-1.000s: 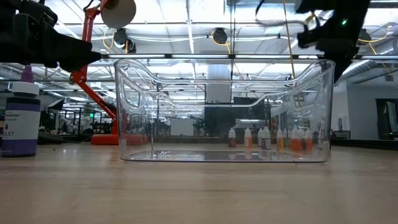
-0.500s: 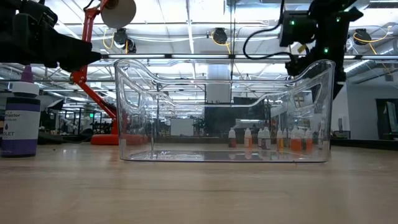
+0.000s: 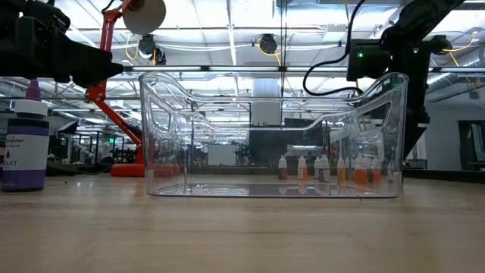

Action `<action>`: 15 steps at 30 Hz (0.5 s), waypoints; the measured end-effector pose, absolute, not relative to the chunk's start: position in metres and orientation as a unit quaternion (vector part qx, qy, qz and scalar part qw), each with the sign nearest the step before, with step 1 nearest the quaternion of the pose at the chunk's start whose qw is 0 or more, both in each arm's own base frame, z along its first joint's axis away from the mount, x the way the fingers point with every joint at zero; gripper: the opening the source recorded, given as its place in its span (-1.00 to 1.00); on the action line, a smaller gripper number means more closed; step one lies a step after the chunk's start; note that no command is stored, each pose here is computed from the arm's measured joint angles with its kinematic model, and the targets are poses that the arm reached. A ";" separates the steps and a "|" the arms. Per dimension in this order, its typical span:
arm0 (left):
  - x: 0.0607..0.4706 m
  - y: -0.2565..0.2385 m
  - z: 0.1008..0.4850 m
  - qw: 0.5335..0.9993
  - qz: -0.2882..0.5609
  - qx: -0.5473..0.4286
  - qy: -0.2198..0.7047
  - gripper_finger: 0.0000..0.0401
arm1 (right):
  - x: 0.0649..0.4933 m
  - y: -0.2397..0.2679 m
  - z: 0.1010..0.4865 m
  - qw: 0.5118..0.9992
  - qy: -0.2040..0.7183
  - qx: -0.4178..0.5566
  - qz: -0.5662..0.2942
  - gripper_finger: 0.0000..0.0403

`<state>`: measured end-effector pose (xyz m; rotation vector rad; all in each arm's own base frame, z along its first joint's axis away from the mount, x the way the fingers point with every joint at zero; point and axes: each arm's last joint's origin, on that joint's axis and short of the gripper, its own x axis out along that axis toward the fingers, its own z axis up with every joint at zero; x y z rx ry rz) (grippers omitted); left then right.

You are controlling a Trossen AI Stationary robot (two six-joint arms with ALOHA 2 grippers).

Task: Pick & Place food coloring
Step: Put the red food coloring bottle into the transparent bin

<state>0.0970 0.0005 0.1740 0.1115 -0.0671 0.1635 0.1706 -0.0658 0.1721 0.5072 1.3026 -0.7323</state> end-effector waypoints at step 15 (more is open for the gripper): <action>0.097 0.001 0.174 0.995 0.082 0.056 -0.033 0.52 | 0.171 -0.067 0.171 0.711 0.583 0.224 -0.325 0.04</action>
